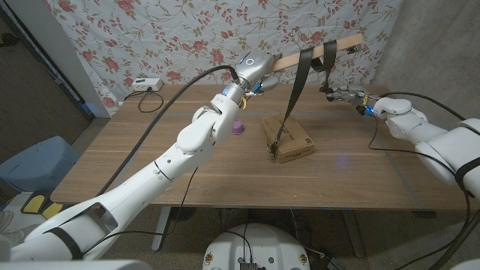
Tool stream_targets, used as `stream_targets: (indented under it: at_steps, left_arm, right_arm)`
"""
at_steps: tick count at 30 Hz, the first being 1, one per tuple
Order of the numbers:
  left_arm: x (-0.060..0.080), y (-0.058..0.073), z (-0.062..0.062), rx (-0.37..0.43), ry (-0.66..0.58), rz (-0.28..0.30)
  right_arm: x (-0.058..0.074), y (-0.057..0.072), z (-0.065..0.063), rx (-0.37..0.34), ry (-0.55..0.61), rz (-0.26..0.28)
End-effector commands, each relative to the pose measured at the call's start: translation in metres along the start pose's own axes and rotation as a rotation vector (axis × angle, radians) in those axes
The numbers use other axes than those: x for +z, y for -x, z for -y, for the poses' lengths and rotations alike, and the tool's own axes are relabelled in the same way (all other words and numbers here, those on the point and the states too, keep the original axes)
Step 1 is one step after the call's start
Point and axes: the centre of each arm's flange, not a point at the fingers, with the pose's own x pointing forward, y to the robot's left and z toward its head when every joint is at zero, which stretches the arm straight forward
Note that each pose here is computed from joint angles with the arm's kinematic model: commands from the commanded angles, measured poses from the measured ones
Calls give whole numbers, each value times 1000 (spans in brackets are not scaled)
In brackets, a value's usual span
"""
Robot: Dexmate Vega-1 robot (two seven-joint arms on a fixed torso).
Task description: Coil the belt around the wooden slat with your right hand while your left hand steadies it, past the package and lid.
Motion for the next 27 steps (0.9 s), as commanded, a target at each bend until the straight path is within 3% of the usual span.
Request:
stream_targets:
  at_steps: [1, 6, 12, 21, 27]
  left_arm:
    - [-16, -15, 9, -26, -16, -34]
    - [-24, -18, 13, -29, -20, -59]
    - [-30, -24, 18, -25, -28, -70]
    - [-39, -33, 27, -35, -23, -87]
    - [-41, -39, 34, -53, -19, -80]
  right_arm:
    - [-42, 45, -50, 6, -73, 82]
    - [-53, 71, -62, -37, -92, 94]
    - [-51, 104, -68, -99, -88, 140]
    - [-24, 163, -71, -193, -24, 258]
    - [0, 194, -79, -249, 51, 336]
